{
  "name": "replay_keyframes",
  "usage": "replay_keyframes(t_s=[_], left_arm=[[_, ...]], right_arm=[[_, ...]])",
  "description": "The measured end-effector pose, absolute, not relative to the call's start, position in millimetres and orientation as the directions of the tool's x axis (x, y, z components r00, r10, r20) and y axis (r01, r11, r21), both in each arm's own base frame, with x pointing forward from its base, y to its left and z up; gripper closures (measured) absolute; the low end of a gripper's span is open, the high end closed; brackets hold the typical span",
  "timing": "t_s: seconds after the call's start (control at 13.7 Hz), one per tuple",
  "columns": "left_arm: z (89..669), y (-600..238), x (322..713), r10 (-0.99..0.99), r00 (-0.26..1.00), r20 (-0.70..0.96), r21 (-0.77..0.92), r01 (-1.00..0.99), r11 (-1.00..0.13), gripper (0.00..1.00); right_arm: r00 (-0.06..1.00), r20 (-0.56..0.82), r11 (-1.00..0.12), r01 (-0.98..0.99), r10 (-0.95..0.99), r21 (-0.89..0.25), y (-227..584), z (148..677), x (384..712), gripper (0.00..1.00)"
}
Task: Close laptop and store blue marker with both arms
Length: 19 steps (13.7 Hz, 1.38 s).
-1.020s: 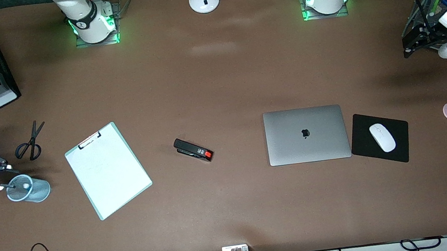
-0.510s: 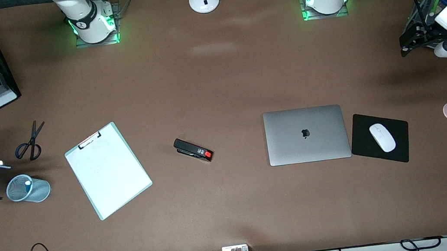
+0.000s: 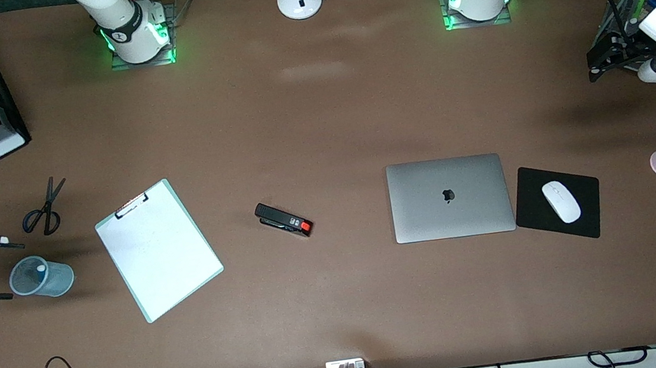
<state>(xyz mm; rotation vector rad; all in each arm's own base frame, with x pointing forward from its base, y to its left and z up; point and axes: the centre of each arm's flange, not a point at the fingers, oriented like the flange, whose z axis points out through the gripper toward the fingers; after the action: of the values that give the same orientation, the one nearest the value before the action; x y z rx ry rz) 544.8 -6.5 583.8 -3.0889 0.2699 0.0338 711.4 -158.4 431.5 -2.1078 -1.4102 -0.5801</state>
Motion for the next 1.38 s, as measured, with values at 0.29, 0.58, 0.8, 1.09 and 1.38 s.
replay_keyframes(t_s=[0.29,0.58,0.8,1.09,1.38], left_arm=[[583.8,-6.0,544.7,-0.172,0.985,-0.026,-0.039,-0.173,-0.984,0.0],[585.5,-5.5,544.9,-0.171,0.985,-0.023,-0.039,-0.172,-0.984,0.0],[587.4,-6.3,545.2,-0.173,0.985,-0.019,-0.04,-0.173,-0.984,0.0],[587.4,-9.3,545.1,-0.178,0.984,-0.019,-0.04,-0.178,-0.983,0.0],[587.5,-10.1,545.1,-0.179,0.984,-0.019,-0.04,-0.18,-0.983,0.0]], right_arm=[[0.494,0.446,-0.427,0.869,0.746,-0.25,-115.0,452.0,718.1,0.0],[0.608,0.294,-0.551,0.793,0.737,-0.259,-57.4,475.1,719.5,0.0],[0.688,0.201,-0.648,0.724,0.697,-0.236,-27.2,492.0,716.3,0.0],[0.762,0.082,-0.743,0.645,0.642,-0.179,-9.5,516.5,703.9,0.0],[0.859,-0.058,-0.854,0.494,0.508,-0.162,14.1,531.1,684.8,0.0]])
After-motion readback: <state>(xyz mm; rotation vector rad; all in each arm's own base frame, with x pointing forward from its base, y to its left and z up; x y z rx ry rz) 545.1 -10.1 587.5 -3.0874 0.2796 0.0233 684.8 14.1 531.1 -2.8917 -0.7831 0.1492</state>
